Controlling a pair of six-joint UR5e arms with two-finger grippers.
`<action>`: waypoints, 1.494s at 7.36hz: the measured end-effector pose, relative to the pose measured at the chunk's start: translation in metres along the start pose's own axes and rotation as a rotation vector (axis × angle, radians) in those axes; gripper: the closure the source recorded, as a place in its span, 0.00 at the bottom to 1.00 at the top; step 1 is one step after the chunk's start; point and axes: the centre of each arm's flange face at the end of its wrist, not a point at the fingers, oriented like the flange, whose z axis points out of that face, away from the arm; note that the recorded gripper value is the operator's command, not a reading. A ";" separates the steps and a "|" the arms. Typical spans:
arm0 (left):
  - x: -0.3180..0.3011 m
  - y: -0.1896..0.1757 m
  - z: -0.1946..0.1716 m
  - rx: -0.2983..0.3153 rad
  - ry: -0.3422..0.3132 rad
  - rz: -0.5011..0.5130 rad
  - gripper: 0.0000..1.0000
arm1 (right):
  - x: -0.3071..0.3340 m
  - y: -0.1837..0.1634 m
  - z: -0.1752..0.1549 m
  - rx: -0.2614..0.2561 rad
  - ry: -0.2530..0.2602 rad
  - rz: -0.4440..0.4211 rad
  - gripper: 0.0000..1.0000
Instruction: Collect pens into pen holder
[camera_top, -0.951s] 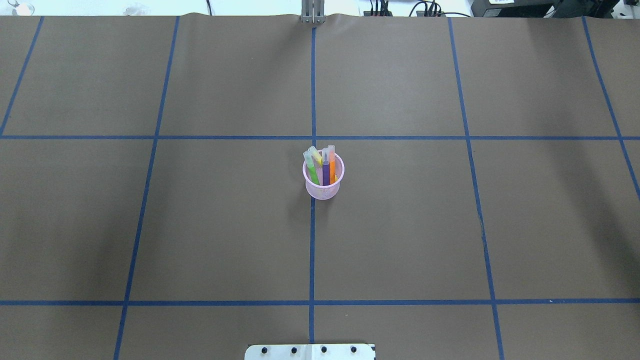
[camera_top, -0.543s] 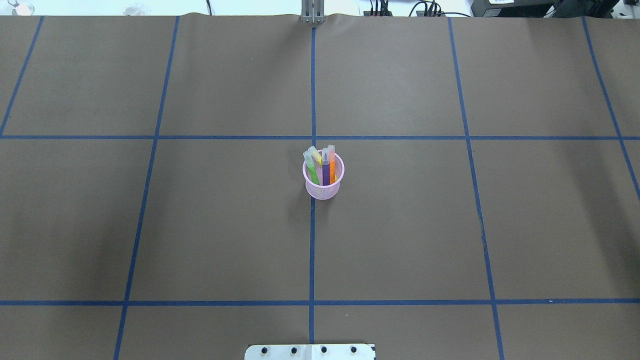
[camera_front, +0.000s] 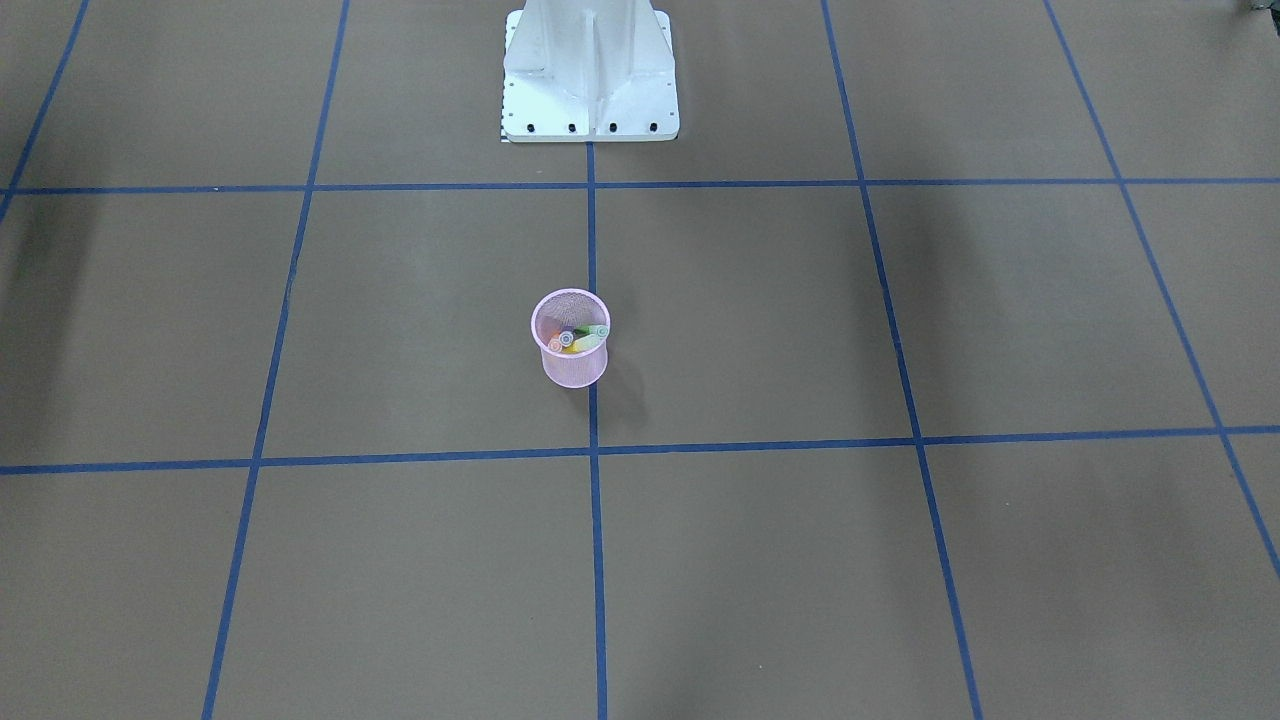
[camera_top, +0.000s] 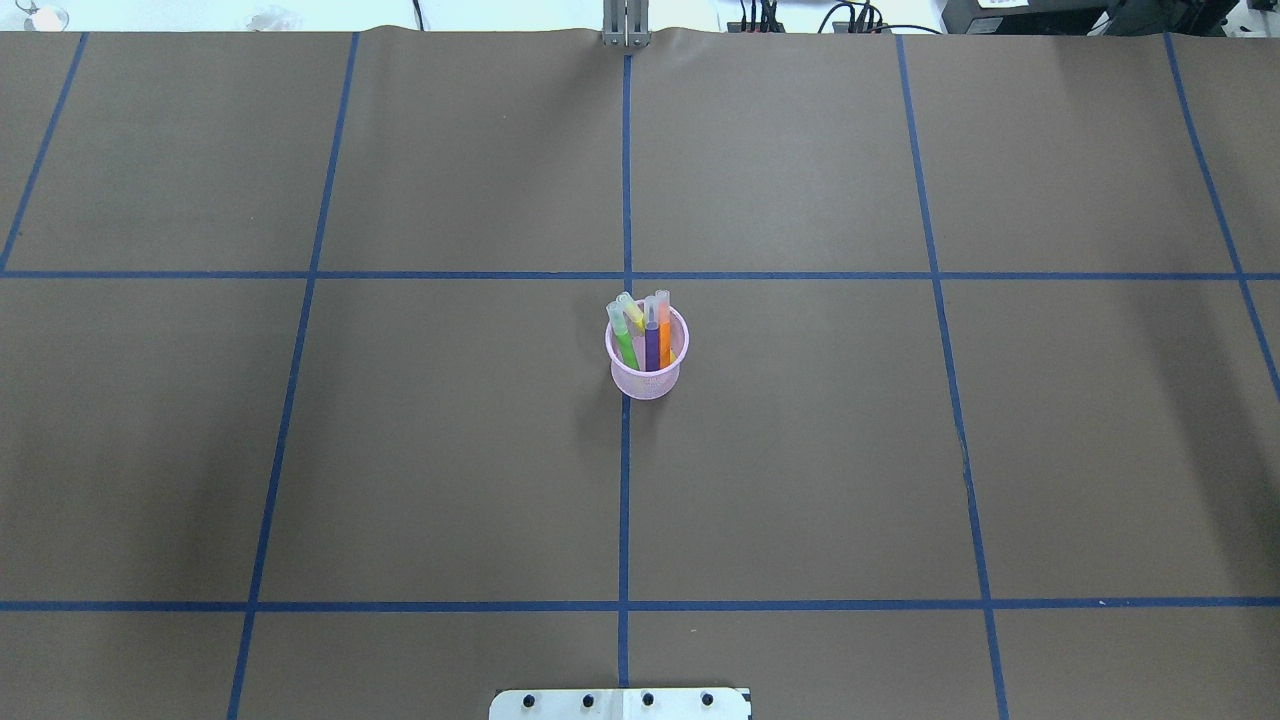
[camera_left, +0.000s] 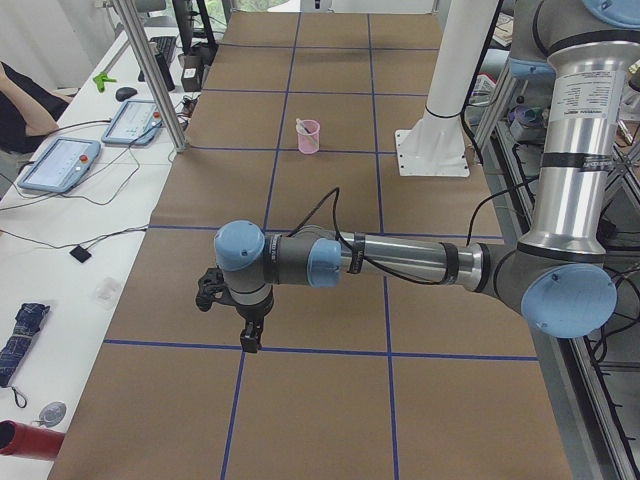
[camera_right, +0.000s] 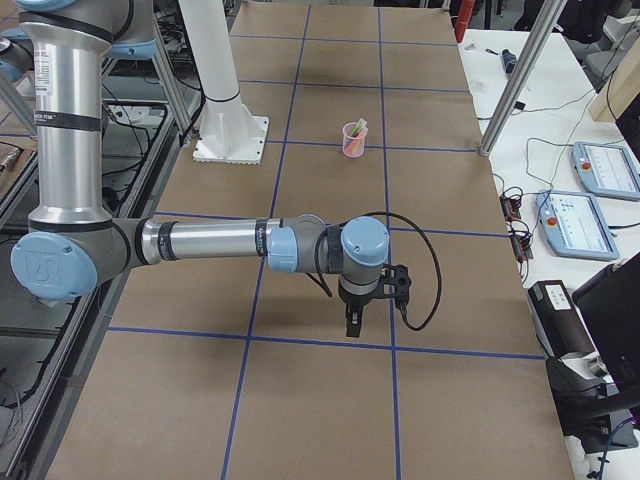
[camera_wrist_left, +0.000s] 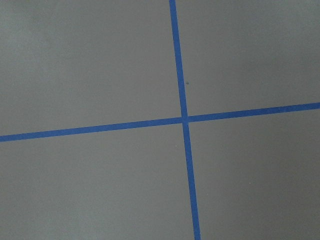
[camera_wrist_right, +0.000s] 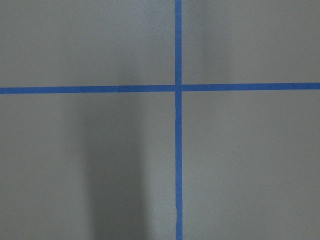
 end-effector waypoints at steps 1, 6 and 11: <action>-0.004 0.001 0.004 -0.008 0.001 -0.007 0.00 | 0.000 0.000 0.000 0.000 0.000 0.002 0.01; -0.016 0.004 0.017 -0.030 0.004 -0.029 0.00 | -0.001 -0.001 -0.001 0.003 0.000 0.001 0.01; -0.018 0.005 0.019 -0.033 0.003 -0.032 0.00 | -0.002 -0.004 -0.002 0.005 -0.001 -0.001 0.01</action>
